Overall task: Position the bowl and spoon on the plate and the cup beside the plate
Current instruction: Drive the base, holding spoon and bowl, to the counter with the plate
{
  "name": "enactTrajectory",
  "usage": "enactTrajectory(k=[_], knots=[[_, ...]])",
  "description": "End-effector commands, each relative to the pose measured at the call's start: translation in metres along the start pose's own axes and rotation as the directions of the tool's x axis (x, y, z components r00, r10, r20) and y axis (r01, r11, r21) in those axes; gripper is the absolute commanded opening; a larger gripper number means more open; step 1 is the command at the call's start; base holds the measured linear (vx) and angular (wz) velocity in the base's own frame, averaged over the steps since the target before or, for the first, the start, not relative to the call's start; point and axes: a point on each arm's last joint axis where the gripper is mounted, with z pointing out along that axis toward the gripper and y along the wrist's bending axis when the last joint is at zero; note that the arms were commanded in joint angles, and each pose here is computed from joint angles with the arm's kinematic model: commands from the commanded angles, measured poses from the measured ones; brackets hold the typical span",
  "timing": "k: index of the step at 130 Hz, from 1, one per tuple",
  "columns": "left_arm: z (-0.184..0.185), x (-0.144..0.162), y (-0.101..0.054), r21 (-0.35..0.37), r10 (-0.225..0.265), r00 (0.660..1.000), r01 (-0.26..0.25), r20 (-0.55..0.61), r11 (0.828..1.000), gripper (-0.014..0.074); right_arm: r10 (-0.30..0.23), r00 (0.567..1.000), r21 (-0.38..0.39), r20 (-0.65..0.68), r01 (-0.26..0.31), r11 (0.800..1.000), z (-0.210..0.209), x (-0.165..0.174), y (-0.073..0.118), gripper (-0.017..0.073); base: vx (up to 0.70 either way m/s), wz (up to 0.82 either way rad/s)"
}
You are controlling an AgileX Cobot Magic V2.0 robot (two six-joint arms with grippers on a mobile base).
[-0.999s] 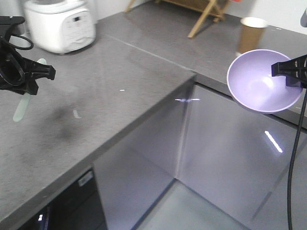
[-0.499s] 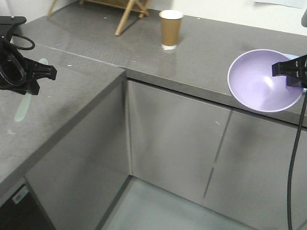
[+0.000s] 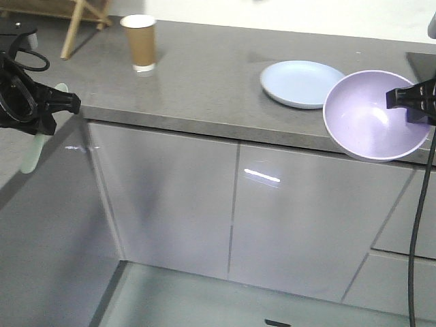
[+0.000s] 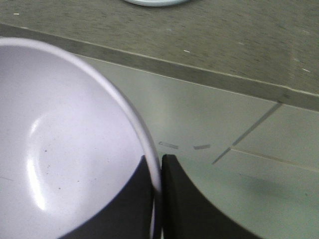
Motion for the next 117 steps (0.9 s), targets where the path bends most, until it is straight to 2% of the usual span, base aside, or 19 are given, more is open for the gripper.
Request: enactTrajectory(k=[1, 45, 117], knots=[[-0.0234, -0.0039, -0.0027, 0.018, 0.0, 0.995, -0.001, 0.099, 1.0, -0.0008, -0.005, 0.993, 0.006, 0.12, 0.005, 1.0, -0.02, -0.0118, 0.0007, -0.0001, 0.01, -0.44], [-0.0234, -0.0039, -0.0027, 0.018, 0.0, 0.995, -0.001, 0.099, 1.0, -0.0008, -0.005, 0.993, 0.006, 0.12, 0.005, 1.0, -0.02, -0.0118, 0.0007, -0.0001, 0.03, -0.32], [-0.0234, -0.0039, -0.0027, 0.018, 0.0, 0.995, -0.001, 0.099, 1.0, -0.0008, -0.005, 0.993, 0.006, 0.12, 0.005, 1.0, -0.02, -0.0118, 0.0007, -0.0001, 0.09, -0.09]])
